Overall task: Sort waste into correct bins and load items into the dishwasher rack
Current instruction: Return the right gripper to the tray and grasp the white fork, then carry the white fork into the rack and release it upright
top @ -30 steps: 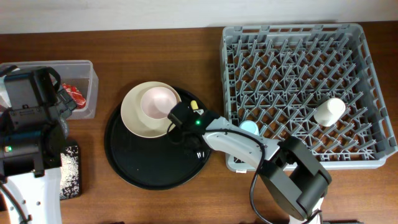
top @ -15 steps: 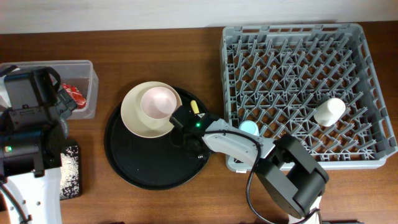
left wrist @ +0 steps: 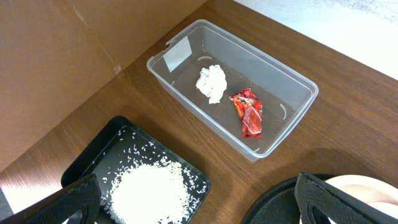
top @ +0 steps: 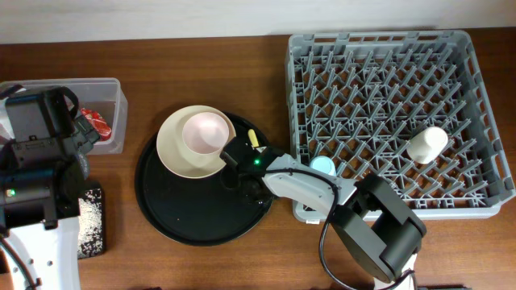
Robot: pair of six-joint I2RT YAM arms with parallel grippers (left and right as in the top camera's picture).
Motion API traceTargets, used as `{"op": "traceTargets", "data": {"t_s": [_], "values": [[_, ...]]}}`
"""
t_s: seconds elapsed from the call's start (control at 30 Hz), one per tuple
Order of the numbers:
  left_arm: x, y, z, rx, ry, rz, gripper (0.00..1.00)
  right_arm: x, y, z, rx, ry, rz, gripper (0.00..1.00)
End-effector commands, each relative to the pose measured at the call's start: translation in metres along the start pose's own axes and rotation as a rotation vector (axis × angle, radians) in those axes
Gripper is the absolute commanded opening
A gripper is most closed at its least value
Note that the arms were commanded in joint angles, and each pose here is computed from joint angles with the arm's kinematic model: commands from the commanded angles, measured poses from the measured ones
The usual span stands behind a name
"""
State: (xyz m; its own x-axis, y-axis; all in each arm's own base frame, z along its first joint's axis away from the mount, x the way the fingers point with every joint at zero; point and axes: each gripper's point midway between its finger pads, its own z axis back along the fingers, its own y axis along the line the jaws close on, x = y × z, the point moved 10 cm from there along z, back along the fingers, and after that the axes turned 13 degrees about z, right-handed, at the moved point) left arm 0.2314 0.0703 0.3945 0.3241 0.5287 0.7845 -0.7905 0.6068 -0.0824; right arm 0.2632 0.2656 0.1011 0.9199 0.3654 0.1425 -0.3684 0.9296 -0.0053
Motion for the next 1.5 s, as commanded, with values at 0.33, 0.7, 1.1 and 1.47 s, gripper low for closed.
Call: {"op": "traceTargets", "data": {"t_s": [0.33, 0.7, 1.1, 1.47], "values": [[0.003, 0.002, 0.003, 0.007, -0.020, 0.024, 0.99, 0.011, 0.008, 0.017, 0.008, -0.004, 0.019, 0.39], [0.003, 0.002, 0.003, 0.007, -0.020, 0.024, 0.99, -0.002, 0.006, -0.008, 0.009, 0.031, 0.021, 0.79], [0.003, 0.002, 0.003, 0.007, -0.020, 0.024, 0.99, -0.003, 0.006, -0.009, 0.023, 0.043, 0.021, 0.38], [0.003, 0.002, 0.003, 0.007, -0.020, 0.024, 0.99, 0.008, 0.009, 0.017, 0.043, -0.008, 0.022, 0.26]]}}
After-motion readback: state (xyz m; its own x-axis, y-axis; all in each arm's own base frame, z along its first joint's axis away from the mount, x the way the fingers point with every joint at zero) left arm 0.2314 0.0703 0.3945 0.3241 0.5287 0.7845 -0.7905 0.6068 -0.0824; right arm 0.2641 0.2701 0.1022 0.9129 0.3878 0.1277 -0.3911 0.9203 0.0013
